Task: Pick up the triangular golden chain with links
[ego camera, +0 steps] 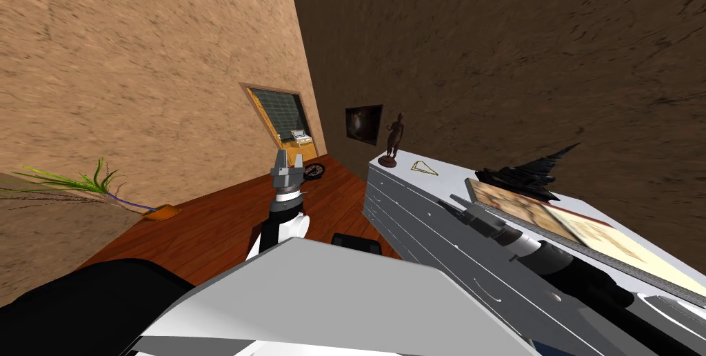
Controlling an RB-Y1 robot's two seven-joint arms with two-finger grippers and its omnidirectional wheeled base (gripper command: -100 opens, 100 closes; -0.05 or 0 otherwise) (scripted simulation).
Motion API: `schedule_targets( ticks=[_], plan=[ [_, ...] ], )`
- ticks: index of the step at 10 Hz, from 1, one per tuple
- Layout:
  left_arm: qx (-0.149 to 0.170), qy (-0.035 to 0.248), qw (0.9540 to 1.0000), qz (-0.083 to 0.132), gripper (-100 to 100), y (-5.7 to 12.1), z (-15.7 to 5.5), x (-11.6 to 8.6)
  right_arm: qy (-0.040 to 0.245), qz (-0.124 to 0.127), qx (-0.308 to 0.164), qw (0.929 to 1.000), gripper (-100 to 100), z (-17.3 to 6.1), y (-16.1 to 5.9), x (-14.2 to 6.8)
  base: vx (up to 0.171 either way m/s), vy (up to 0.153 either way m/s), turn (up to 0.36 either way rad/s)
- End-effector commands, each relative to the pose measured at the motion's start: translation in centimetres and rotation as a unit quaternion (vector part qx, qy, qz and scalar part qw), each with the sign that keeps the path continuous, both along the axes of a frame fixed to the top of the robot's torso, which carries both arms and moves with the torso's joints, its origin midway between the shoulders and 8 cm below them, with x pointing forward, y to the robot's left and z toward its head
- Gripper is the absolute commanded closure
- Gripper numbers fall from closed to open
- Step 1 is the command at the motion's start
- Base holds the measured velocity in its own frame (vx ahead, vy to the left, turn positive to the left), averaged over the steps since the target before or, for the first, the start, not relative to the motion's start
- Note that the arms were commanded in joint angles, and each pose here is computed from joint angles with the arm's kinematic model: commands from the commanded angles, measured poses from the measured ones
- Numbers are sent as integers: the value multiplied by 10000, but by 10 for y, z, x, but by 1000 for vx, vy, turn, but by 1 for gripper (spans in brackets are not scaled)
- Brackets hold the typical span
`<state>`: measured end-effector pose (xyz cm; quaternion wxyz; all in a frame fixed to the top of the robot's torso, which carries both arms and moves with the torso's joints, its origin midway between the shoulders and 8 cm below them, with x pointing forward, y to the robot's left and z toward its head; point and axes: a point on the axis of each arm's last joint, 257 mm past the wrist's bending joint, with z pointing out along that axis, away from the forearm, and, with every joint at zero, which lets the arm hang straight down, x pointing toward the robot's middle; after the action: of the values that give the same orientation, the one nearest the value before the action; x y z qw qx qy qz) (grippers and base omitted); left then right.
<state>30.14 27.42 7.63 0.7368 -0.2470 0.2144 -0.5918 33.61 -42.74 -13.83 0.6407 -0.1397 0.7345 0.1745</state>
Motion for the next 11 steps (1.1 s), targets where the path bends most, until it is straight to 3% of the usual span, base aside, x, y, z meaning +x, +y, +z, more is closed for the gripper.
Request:
schedule_targets(
  ticks=[1,2,3,4,5,6,7,9,10,11],
  plan=[
    [0,0,10000,0,0,0,0,0,111,82,-274,9995,-100,-1,-8,0,22,49,1],
    [0,0,10000,0,0,0,0,0,128,129,-329,9993,-100,0,-7,1,7,16,-4],
    [0,0,10000,0,0,0,0,0,278,88,-626,9976,-100,-6,-25,-2,10,31,19],
    [0,0,10000,0,0,0,0,0,309,186,-737,9966,-100,-4,-23,1,16,33,4],
    [0,0,10000,0,0,0,0,0,452,134,-1014,9937,-100,-9,-41,-3,21,44,18],
    [0,0,10000,0,0,0,0,0,484,248,-1143,9920,-100,-6,-39,1,18,41,6],
    [0,0,10000,0,0,0,0,0,621,192,-1407,9879,-100,-10,-58,-2,27,51,19],
    [0,0,10000,0,0,0,0,0,658,343,-1574,9848,-100,-5,-54,3,21,28,1],
    [0,0,10000,0,0,0,0,0,794,313,-1857,9789,-100,-7,-72,2,19,21,26],
    [0,0,10000,0,0,0,0,0,813,407,-1958,9764,-100,-4,-70,6,21,23,8]
  ],
)
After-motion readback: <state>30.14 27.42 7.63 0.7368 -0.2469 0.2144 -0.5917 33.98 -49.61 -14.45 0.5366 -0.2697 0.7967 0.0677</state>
